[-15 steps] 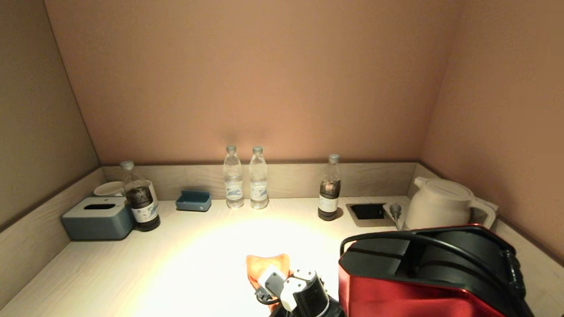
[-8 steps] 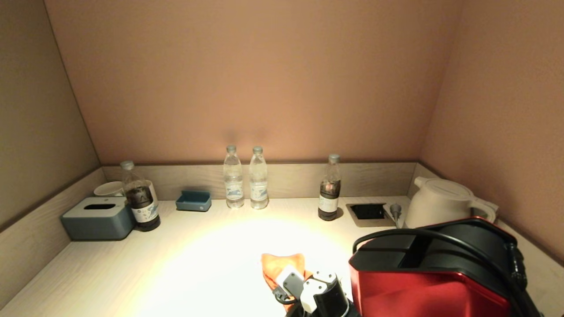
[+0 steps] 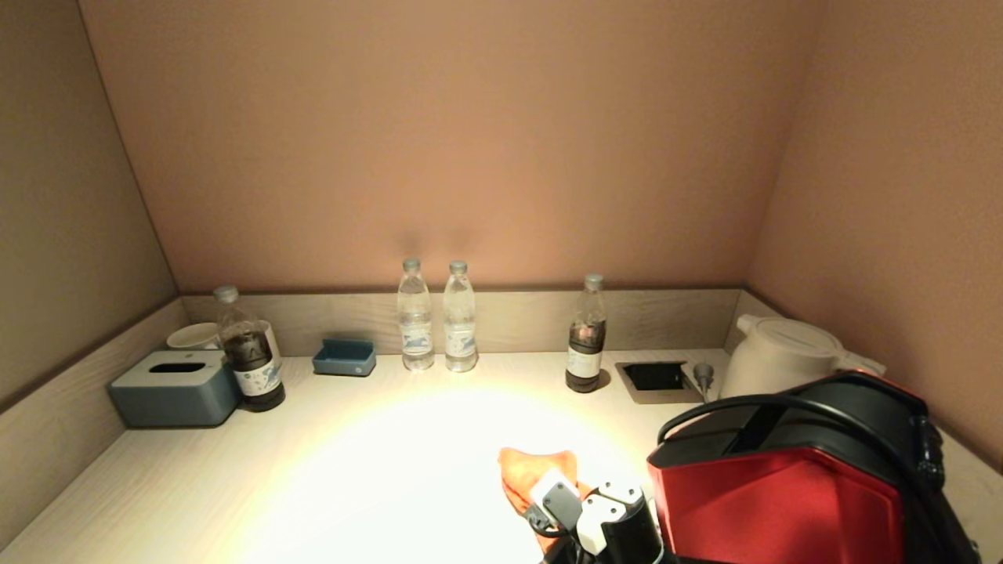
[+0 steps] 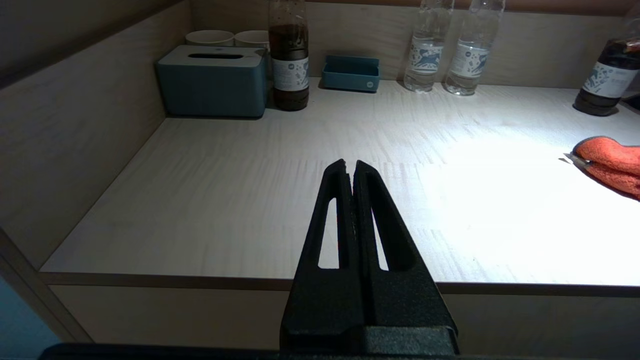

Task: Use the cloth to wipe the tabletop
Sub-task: Sweep the stains on the table

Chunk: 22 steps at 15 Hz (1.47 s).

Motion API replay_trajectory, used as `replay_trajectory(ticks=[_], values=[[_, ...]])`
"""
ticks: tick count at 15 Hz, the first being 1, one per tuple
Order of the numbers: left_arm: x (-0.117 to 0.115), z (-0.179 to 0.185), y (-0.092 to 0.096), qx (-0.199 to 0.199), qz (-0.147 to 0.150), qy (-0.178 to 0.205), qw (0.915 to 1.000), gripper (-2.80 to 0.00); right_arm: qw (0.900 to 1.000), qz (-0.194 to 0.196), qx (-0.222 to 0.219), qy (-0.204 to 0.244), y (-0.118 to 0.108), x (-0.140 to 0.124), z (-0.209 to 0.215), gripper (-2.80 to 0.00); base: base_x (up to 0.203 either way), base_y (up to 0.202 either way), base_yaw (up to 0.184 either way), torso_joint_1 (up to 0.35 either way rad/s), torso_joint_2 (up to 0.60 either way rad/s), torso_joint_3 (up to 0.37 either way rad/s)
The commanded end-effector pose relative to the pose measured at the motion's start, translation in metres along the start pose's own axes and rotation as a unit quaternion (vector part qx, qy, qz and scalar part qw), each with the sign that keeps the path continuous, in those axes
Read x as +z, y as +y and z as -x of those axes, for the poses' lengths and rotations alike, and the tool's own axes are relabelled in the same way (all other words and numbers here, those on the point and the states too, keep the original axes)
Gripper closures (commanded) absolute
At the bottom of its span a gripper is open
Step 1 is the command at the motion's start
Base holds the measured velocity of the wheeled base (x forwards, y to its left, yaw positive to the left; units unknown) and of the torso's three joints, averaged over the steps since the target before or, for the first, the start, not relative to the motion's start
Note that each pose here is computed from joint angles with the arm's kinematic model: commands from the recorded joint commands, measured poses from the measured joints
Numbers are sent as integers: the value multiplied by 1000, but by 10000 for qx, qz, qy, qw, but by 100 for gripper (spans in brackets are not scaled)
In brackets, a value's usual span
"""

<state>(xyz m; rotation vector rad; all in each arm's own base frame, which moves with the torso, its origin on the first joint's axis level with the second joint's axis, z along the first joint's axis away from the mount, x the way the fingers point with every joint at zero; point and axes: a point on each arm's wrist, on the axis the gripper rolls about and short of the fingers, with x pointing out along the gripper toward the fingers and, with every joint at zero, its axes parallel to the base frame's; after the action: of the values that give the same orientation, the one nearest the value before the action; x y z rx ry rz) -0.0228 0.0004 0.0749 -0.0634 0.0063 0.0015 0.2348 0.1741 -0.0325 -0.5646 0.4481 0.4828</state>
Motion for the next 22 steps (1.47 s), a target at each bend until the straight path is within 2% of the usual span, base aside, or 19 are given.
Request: replay_trajectory(ticks=[1,2,4,8,10,12,14,15,17,19,22], values=[[0,0,0,1,5,-1,10000,0,9995,-69,-145,-272,-8,9,6,0,0,0,0,0,0,0],[0,0,0,1,5,-1,10000,0,9993,-37,-166,-322,-9,11,6,0,0,0,0,0,0,0],[0,0,0,1,5,-1,10000,0,9964,133,-376,-754,-15,34,2,0,0,0,0,0,0,0],[0,0,0,1,5,-1,10000,0,9960,185,-406,-777,-15,36,2,0,0,0,0,0,0,0],[0,0,0,1,5,-1,10000,0,9903,435,-607,-1171,-10,61,-8,0,0,0,0,0,0,0],[0,0,0,1,5,-1,10000,0,9747,537,-929,-1963,0,114,-23,0,0,0,0,0,0,0],[0,0,0,1,5,-1,10000,0,9666,784,-1019,-2216,19,140,-25,0,0,0,0,0,0,0],[0,0,0,1,5,-1,10000,0,9638,764,-1000,-2350,27,150,-26,0,0,0,0,0,0,0],[0,0,0,1,5,-1,10000,0,9510,593,-1011,-2863,47,186,-27,0,0,0,0,0,0,0],[0,0,0,1,5,-1,10000,0,9463,564,-870,-3062,73,198,-29,0,0,0,0,0,0,0],[0,0,0,1,5,-1,10000,0,9465,564,-870,-3057,73,198,-29,0,0,0,0,0,0,0]])
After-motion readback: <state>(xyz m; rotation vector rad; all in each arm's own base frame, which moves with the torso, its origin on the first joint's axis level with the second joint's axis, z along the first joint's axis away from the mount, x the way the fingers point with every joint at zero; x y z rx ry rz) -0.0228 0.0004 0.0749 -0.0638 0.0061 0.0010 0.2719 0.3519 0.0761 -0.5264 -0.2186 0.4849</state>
